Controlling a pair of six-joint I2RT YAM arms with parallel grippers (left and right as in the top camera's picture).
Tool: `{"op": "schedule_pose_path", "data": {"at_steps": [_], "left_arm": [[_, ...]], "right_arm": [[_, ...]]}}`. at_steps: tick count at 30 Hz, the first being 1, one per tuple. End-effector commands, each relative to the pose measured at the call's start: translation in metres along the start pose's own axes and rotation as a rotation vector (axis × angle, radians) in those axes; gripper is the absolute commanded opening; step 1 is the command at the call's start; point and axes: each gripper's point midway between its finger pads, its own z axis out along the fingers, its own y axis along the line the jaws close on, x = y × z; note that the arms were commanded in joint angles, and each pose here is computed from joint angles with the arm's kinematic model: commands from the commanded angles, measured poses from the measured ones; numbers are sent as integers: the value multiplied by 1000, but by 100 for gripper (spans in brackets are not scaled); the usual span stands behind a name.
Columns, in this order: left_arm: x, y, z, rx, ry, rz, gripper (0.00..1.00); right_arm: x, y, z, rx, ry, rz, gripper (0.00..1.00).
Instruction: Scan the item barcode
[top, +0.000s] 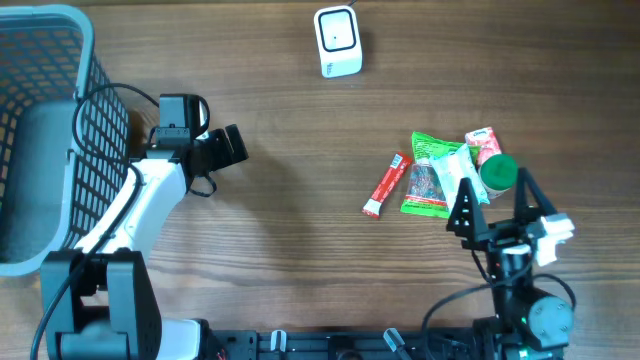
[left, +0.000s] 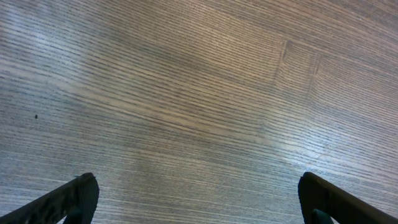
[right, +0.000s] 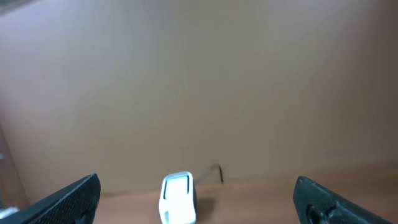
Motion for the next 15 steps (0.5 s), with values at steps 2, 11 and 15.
{"op": "schedule_pose_path", "data": {"at_steps": [2,11,15], "left_arm": [[-7,1,-2,-6,-18,-1,100],[-7,1,-2,-6,-18,-1,100],[-7,1,-2,-6,-18,-1,100]], "right_arm": [[47,-12,-5,34,165,-4,100],[79,-20,-12,70,300,2,100],[80,-20,-12,70,301,2,100]]}}
